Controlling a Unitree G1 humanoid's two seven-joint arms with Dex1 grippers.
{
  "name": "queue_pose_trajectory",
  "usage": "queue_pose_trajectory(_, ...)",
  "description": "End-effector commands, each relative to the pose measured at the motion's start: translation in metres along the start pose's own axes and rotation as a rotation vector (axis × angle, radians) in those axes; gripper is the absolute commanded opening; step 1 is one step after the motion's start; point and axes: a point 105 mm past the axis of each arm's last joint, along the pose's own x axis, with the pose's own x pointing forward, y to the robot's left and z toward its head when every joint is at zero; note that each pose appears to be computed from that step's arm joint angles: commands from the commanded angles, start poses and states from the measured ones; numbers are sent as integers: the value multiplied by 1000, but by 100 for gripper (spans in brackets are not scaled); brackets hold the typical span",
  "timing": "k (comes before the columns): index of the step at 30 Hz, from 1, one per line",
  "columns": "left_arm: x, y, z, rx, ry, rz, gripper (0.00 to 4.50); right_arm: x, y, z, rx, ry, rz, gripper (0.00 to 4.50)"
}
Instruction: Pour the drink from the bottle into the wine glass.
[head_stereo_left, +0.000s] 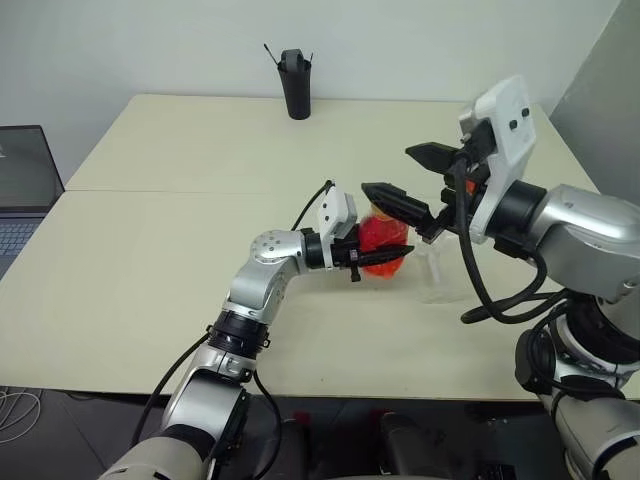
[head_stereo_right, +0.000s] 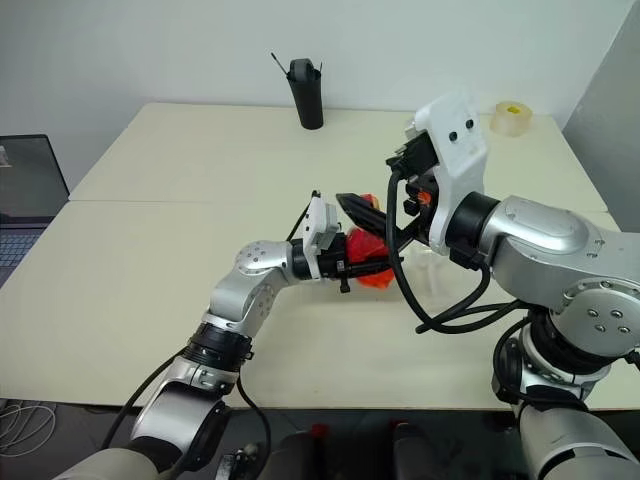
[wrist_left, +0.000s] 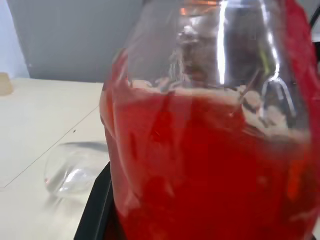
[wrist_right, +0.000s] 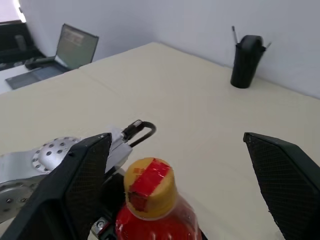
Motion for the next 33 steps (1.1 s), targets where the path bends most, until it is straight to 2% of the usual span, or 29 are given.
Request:
queue_pose_trajectory(1,5,5,19,69,-50,12,158,-4,5,-7,31,-8,-42,450)
queue_pose_trajectory(4,8,6,16,68,-41,15,155,-7,18,-4,93,-22,-18,450)
queue_pose_trajectory(9,15,7,22,28,-59,14,155,-14,29,-7,174,78,-27,450)
queue_pose_trajectory(20,12,2,22,40,-53,13,154,-12,22,-13,188,134,-140,450)
queue_pose_trajectory(33,13,-3,21,23,-49,21,153,-3,18,-10,150,143,-145,450)
